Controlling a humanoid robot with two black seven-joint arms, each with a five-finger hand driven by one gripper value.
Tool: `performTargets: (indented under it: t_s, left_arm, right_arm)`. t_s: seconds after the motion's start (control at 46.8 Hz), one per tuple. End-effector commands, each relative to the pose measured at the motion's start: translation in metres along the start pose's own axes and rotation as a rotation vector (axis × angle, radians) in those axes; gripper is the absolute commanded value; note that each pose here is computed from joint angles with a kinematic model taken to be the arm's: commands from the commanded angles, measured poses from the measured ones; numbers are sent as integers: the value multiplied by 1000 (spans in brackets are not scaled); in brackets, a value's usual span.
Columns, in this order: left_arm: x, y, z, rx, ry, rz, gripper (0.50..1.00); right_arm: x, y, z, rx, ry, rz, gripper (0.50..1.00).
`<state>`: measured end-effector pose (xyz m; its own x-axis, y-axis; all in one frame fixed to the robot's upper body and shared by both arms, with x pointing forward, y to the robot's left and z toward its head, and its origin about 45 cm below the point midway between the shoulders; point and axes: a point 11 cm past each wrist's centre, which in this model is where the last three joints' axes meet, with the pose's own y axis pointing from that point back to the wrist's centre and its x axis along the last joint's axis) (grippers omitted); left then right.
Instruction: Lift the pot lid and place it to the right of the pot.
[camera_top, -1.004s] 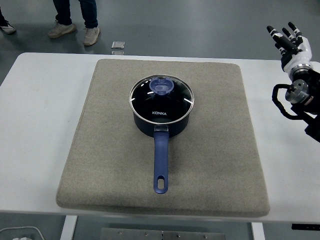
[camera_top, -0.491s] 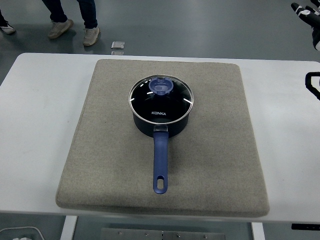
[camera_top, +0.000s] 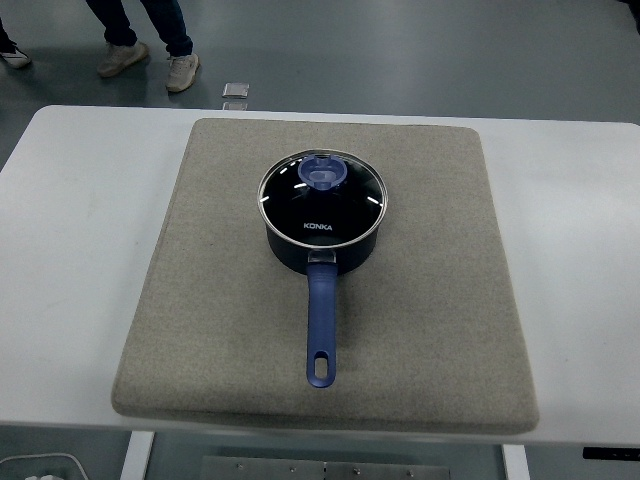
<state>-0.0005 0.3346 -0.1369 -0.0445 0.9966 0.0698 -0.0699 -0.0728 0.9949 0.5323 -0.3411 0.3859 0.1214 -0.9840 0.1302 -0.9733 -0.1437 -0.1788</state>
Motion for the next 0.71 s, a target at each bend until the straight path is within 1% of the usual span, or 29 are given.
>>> performTargets:
  t_s: [0.0,0.043,0.085,0.128,0.192,0.235,0.321,0.363,0.427,0.491,0.641,0.684]
  left_arm:
    - [0,0,0,0,-1,0,1000]
    - [0,0,0,0,-1,0,1000]
    - [0,0,0,0,-1,0,1000]
    - [0,0,0,0,-1,0,1000]
    - [0,0,0,0,-1,0,1000]
    - [0,0,0,0,-1,0,1000]
    - [0,0,0,0,-1,0,1000]
    - [0,0,0,0,-1,0,1000]
    - [0,0,0,0,1,0,1000]
    - [0,0,0,0,1,0,1000]
    - [0,0,0,0,-1,0,1000]
    - [0,0,0,0,1,0,1000]
  right_arm:
    - [-7,0,-1,-1,47,-78,924]
    - [-8,2,-2,3,76,-117,926]
    - [-10,3,-6,24,96,-156,926]
    - [-14,4,-10,53,111,-198,926]
    - [-18,2,-27,102,133,-257,926]
    - [-21,1,-36,119,145,-299,926]
    - [-23,0,-53,135,157,-365,926]
    - [-25,-1,-63,146,166,-395,926]
    - [-29,-2,-77,155,198,-446,924]
    - [-34,-2,-85,155,229,-497,924]
    - [-46,0,-95,170,297,-604,924]
    - [-50,1,-99,165,315,-636,924]
